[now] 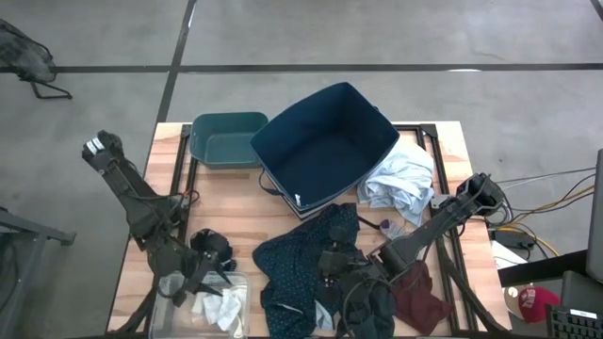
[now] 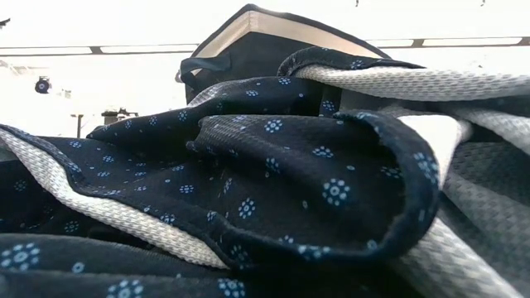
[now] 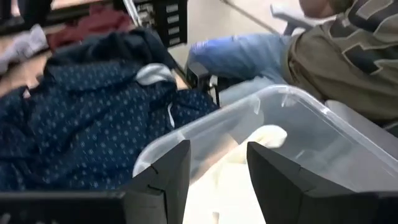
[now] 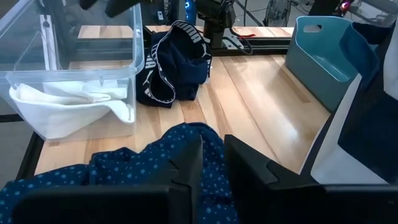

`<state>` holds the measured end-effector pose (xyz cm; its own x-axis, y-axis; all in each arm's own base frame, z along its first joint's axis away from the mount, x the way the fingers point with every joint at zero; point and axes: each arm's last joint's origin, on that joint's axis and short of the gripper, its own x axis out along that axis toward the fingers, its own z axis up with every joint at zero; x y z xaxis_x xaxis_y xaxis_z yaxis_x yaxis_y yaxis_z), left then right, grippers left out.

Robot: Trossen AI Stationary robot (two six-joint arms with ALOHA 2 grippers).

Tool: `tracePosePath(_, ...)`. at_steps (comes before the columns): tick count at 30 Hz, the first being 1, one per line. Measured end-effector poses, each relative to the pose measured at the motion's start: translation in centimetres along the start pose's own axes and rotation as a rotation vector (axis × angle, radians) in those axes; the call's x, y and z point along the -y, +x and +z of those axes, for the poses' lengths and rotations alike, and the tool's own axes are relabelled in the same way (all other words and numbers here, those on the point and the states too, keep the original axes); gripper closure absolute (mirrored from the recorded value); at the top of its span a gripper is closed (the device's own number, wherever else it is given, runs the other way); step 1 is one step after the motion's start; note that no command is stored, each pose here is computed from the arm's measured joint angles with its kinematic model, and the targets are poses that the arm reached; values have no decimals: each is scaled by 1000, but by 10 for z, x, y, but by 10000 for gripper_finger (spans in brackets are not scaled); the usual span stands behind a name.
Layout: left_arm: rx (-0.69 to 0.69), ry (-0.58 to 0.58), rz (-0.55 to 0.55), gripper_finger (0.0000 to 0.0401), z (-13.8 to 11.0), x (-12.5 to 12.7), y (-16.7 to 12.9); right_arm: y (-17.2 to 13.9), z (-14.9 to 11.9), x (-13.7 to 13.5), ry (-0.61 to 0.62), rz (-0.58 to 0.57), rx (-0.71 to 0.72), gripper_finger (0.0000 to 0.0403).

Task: Pick & Place Cloths
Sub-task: Put the purple white striped sock into the transparent bin

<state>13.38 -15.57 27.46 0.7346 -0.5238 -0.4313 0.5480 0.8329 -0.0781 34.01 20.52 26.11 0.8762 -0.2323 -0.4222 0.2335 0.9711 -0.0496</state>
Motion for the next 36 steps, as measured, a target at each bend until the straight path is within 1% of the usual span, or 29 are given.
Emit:
tracePosePath(5,20,9,3,238,-9,-4,-5,2,-9,1,34,-8,-19,371)
tracePosePath(9,21,-34,5,238,-15,-7,-14,3,-16,3,52,-14,-33,386)
tracePosePath(11,14,-38,30,238,-16,-10,-20,4,-18,3,60,-16,-38,391)
tracePosePath(13,19,-51,97,238,-17,-13,-24,4,-18,3,62,-16,-38,393)
tracePosePath(15,39,-52,189,238,-17,-16,-27,4,-18,3,62,-16,-38,394)
tracePosePath(18,65,-26,319,238,-16,-20,-27,3,-19,4,57,-22,-49,394)
tracePosePath(20,58,0,361,238,-17,-21,-25,2,-19,6,72,-33,-69,394)
tracePosePath(23,40,67,370,238,-23,-22,-20,-3,-25,13,108,-79,-144,394)
tracePosePath(25,75,82,366,238,-24,-23,-17,-8,-31,18,149,-125,-203,394)
tracePosePath(28,115,93,340,238,-27,-28,-12,-13,-38,26,217,-189,-276,394)
tracePosePath(30,129,92,331,238,-30,-33,-9,-17,-43,28,239,-220,-313,394)
tracePosePath(33,158,78,321,238,-30,-44,-5,-21,-47,32,266,-236,-390,394)
tracePosePath(36,187,63,281,238,-31,-53,-3,-26,-53,37,305,-262,-493,394)
